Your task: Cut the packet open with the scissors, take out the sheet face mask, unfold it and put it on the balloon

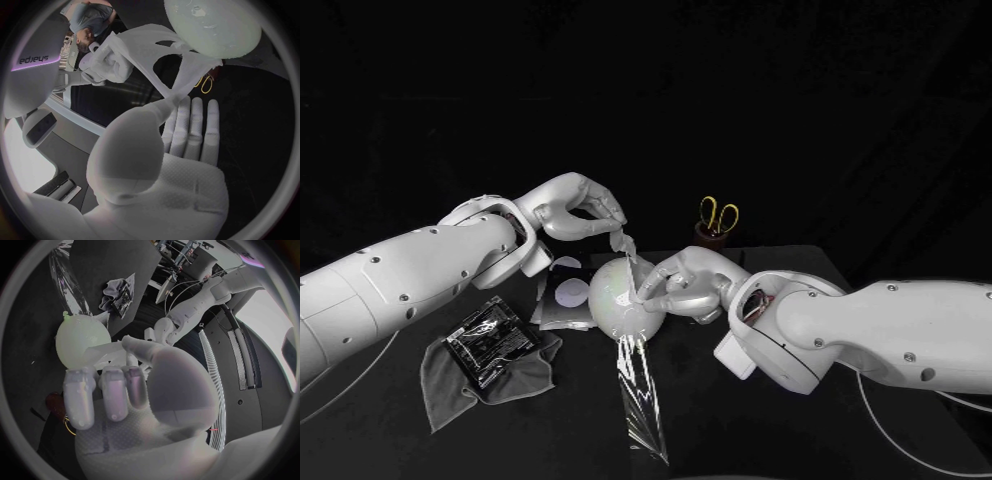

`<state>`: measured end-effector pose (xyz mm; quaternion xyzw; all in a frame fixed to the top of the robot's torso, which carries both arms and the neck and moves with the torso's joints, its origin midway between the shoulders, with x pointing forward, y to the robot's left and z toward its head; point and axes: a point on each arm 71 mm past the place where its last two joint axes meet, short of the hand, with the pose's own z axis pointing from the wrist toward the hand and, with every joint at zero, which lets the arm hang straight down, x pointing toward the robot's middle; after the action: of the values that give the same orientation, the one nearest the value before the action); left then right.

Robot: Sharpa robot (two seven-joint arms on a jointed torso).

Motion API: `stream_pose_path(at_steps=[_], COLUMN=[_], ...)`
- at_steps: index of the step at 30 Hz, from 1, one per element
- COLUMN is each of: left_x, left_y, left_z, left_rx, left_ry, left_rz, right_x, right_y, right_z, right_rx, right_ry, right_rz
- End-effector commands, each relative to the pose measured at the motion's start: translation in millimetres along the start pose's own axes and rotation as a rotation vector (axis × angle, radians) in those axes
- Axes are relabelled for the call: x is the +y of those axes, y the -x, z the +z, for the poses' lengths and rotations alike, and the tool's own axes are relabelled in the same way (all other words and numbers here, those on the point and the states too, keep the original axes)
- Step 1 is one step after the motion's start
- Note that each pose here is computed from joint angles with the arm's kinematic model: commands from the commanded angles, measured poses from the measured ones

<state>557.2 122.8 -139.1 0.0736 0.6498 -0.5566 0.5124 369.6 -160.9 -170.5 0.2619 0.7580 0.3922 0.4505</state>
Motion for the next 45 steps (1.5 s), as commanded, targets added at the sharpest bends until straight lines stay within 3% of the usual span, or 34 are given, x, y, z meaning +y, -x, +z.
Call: stream_pose_path(at_steps=[1, 11, 18, 33, 45], left_x=[-3.4, -2.9, 1.2, 10.9, 30.2], left_y=[7.3, 6.5, 7.9, 8.8, 2.4], left_z=[2.6, 6.5, 6.7, -4.1, -26.8], left_rx=[-0.078, -0.075, -0.064, -0.014, 0.003], left_ry=[-0.016, -0.016, -0.007, 0.029, 0.082], left_rz=[-0.012, 0.003, 0.023, 0.048, 0.065], right_x=[5, 19, 27, 18, 5], right_y=[-2.8, 13.6, 16.6, -16.7, -39.6], right_z=[-2.7, -6.0, -2.5, 25.6, 44.4], right_rx=[0.04, 0.028, 0.059, 0.139, 0.133], right_ry=[0.016, 0.035, 0.034, -0.016, -0.049], right_rz=[-0.008, -0.017, -0.022, -0.002, 0.023])
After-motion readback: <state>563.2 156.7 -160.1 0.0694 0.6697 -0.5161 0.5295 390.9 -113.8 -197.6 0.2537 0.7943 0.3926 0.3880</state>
